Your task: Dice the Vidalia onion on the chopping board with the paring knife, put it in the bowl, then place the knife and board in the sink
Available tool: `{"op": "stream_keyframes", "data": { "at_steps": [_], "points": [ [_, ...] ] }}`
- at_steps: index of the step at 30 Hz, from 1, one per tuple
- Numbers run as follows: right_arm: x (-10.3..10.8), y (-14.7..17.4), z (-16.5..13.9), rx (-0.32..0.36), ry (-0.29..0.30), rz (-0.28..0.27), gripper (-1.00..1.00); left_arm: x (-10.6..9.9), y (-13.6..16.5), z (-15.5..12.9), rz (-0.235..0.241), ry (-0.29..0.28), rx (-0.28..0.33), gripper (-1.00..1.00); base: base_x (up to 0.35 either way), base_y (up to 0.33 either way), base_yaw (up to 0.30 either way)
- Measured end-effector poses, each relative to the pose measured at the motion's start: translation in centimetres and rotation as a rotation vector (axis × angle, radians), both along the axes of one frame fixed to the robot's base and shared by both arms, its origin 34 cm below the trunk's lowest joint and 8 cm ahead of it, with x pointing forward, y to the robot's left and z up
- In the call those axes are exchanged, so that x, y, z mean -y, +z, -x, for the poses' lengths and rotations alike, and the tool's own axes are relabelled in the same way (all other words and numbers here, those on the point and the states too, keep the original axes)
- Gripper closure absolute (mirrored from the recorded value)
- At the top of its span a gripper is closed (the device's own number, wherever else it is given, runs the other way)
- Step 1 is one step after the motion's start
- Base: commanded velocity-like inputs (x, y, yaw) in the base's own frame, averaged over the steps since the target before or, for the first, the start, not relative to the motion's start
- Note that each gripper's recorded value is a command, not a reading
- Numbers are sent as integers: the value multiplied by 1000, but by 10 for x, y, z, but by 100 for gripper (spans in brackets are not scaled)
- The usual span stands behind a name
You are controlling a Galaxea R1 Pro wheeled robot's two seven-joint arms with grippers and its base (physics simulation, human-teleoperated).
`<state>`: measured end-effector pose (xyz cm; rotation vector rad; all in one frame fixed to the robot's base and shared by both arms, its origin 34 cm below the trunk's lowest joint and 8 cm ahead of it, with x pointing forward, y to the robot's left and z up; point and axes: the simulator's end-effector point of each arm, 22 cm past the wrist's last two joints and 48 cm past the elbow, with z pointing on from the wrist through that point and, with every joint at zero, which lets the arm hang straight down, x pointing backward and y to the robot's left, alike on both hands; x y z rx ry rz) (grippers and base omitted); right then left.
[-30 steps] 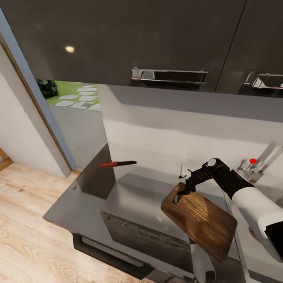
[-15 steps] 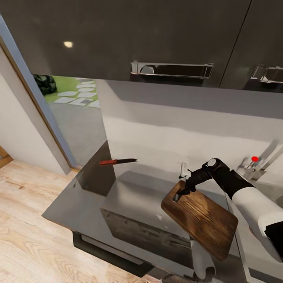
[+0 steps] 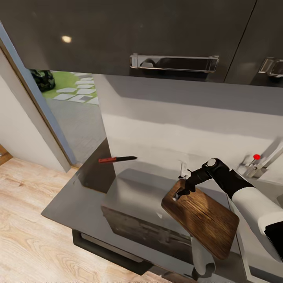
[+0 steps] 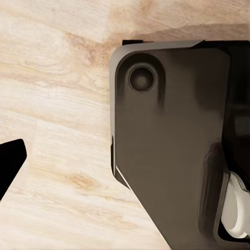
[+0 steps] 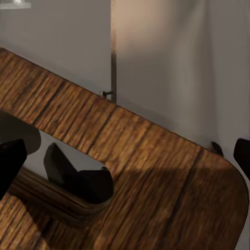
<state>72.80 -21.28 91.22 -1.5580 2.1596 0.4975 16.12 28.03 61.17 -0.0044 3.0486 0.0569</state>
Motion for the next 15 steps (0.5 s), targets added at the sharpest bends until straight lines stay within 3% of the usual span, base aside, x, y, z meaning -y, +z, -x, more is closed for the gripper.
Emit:
{"op": "stream_keyframes", "data": {
  "at_steps": [15],
  "points": [
    [1, -9, -2, -2, 3, 2, -100, 0, -1, 9, 0, 1, -22, -100, 0, 0, 0]
  ]
}}
